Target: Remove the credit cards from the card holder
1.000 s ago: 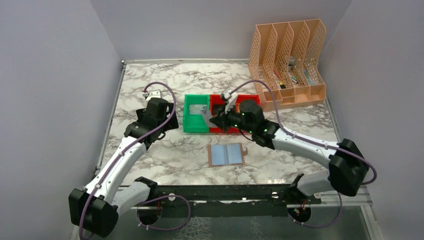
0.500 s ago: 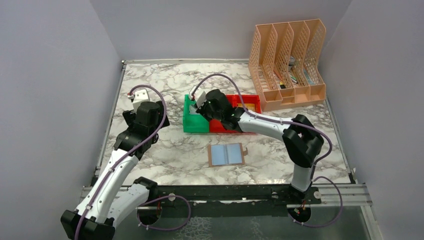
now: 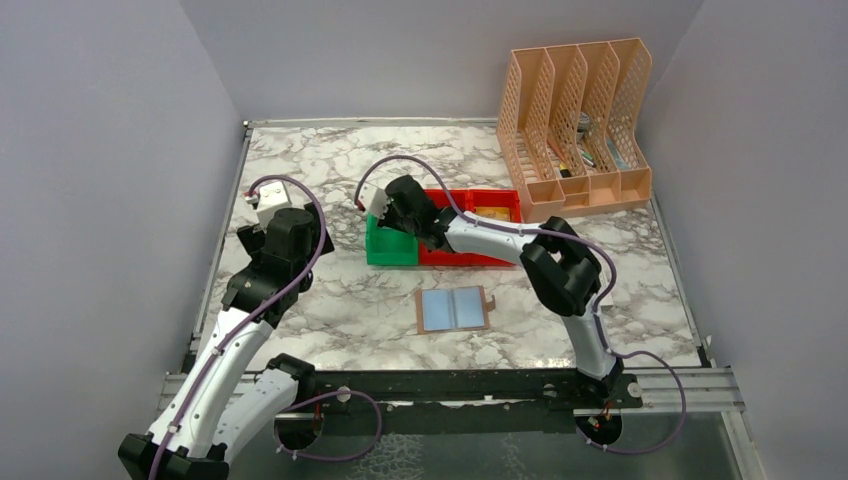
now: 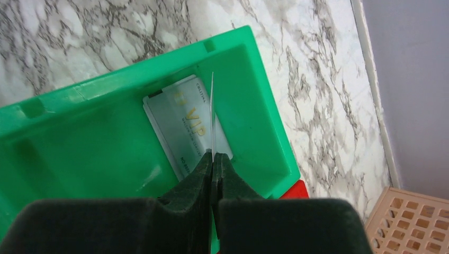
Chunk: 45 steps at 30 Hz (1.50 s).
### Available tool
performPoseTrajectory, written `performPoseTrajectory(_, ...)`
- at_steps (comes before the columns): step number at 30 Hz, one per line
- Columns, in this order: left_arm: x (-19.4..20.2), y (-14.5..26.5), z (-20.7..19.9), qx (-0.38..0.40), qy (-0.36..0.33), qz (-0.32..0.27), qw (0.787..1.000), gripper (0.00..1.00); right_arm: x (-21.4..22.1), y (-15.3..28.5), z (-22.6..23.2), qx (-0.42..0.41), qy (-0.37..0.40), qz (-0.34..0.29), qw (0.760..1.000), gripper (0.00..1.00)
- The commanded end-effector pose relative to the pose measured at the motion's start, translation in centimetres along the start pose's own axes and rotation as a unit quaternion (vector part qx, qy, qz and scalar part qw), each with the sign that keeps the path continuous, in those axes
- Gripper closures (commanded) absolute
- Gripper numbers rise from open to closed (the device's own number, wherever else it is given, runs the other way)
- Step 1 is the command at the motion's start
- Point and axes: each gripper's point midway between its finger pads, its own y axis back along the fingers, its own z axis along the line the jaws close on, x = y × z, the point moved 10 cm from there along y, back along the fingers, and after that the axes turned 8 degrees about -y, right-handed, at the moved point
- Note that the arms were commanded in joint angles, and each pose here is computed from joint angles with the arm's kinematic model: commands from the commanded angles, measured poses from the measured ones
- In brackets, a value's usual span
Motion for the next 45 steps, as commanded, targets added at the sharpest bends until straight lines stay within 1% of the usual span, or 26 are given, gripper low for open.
performPoseTrajectory(1, 0.1, 0.0, 0.5, -0.018, 0.004, -0.005, 1.0, 0.01, 0.5, -1.0, -0.2, 0.021, 0.071, 0.028, 0.997, 0.99)
performPoseTrajectory(4, 0.1, 0.1, 0.5, -0.018, 0.003, -0.005, 1.0, 0.01, 0.9, -1.7, 0.1, 0.012, 0.092, 0.031, 0.995, 0.98)
performPoseTrajectory(9, 0.0, 0.2, 0.6, -0.017, 0.006, -0.009, 1.0, 0.01, 1.7, -2.8, 0.6, -0.006, 0.12, 0.058, 0.991, 0.94)
performPoseTrajectory(14, 0.0, 0.4, 0.7, -0.018, 0.011, -0.014, 1.0, 0.01, 2.4, -3.5, 1.4, -0.039, 0.129, 0.074, 0.988, 0.87)
performPoseTrajectory(21, 0.0, 0.3, 0.6, -0.015, 0.007, -0.01, 1.0, 0.01, 2.7, -3.6, 1.5, -0.053, 0.132, 0.092, 0.986, 0.82)
performPoseTrajectory(23, 0.1, 0.2, 0.6, -0.016, 0.005, -0.008, 1.0, 0.01, 2.5, -3.5, 1.5, -0.056, 0.127, 0.09, 0.986, 0.73)
performPoseTrajectory(24, 0.1, 0.2, 0.6, -0.015, 0.005, -0.008, 1.0, 0.01, 2.3, -3.4, 1.4, -0.057, 0.124, 0.087, 0.987, 0.71)
performPoseTrajectory(30, 0.1, 0.1, 0.4, -0.013, 0.004, -0.005, 1.0, 0.01, 0.8, -2.8, 0.9, -0.051, 0.092, 0.062, 0.993, 0.68)
performPoseTrajectory(37, 0.1, 0.2, 0.5, -0.013, 0.006, -0.007, 1.0, 0.01, -1.8, -1.0, 0.1, -0.049, 0.045, 0.001, 0.998, 0.66)
performPoseTrajectory(41, 0.2, 0.0, 0.3, -0.01, 0.002, -0.001, 1.0, 0.01, -1.5, -0.7, -0.2, -0.023, 0.034, 0.007, 0.999, 0.67)
performPoseTrajectory(43, 0.2, -0.1, 0.3, -0.01, -0.001, 0.001, 1.0, 0.01, -1.9, 0.0, -0.4, -0.016, 0.0, 0.007, 1.0, 0.67)
performPoseTrajectory(45, 0.2, -0.1, 0.2, -0.009, -0.001, 0.002, 1.0, 0.01, -2.9, 2.0, -0.6, -0.011, -0.072, -0.011, 0.997, 0.68)
